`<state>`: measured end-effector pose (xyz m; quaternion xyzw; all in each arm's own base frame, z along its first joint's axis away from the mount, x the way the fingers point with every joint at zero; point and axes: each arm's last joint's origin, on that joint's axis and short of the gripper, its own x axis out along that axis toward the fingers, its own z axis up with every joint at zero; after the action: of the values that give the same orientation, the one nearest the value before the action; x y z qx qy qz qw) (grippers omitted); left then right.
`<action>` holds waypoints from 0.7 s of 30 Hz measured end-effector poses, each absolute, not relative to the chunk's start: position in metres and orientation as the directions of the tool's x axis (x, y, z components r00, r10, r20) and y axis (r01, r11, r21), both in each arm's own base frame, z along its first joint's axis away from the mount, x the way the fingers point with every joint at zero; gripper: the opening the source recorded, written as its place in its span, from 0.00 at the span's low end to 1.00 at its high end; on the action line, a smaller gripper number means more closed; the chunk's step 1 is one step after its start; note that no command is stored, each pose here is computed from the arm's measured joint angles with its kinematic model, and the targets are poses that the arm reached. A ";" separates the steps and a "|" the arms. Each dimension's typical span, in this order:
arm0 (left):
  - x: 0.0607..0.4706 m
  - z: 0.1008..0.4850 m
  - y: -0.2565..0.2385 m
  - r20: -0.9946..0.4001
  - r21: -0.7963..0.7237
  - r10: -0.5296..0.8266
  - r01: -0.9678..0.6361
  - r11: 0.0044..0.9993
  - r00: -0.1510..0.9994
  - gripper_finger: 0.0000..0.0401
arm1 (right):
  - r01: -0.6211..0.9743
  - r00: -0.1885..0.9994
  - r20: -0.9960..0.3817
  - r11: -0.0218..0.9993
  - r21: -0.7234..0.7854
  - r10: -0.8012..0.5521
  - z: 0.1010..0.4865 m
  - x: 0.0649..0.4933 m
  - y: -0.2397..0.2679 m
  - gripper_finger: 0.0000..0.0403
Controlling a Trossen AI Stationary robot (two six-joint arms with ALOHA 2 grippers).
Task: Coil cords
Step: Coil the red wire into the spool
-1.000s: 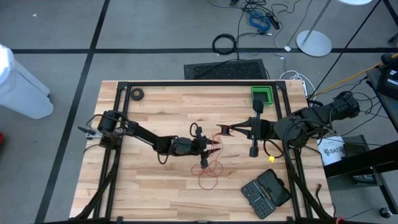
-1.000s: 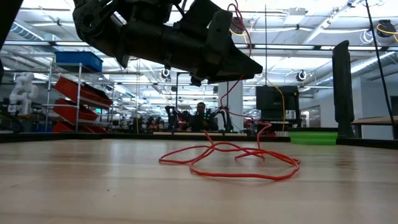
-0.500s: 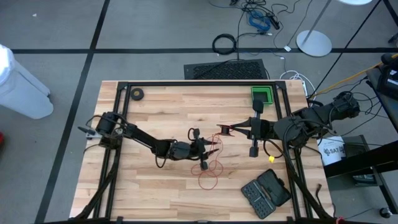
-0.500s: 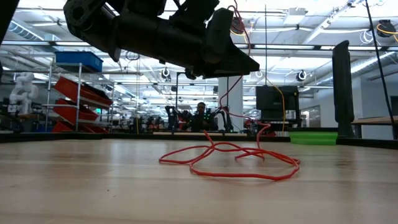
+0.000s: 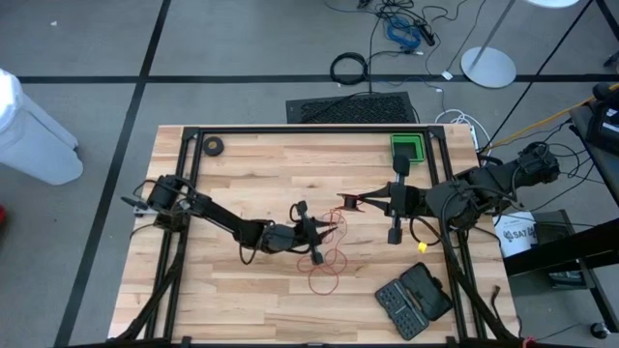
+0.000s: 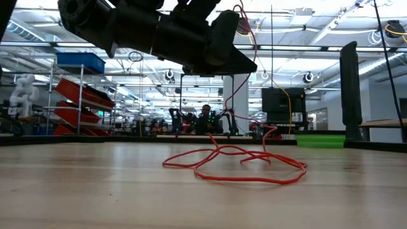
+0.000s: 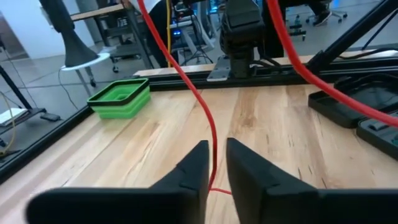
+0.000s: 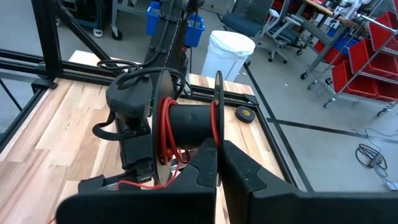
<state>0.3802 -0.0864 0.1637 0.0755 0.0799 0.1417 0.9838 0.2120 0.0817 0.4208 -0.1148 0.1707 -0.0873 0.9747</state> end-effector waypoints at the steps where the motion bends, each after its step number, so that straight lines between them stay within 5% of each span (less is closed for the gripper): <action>1: 0.380 0.164 -0.086 -0.136 0.171 0.291 -0.267 0.948 0.947 0.12 | 0.131 0.927 -0.313 0.958 -0.254 -0.209 0.421 0.212 0.082 0.00; 6: 0.380 0.160 -0.086 -0.166 0.194 0.292 -0.259 0.946 0.942 0.02 | 0.131 0.927 -0.313 0.958 -0.254 -0.209 0.421 0.212 0.082 0.00; 21: 0.354 0.157 -0.090 -0.480 0.321 0.303 -0.157 0.934 0.823 0.01 | 0.132 0.926 -0.314 0.959 -0.251 -0.210 0.421 0.212 0.082 0.00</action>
<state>0.3537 -0.0898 0.1568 0.1350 0.2715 0.1216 0.9451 0.2119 0.0817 0.4206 -0.1136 0.1713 -0.0875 0.9747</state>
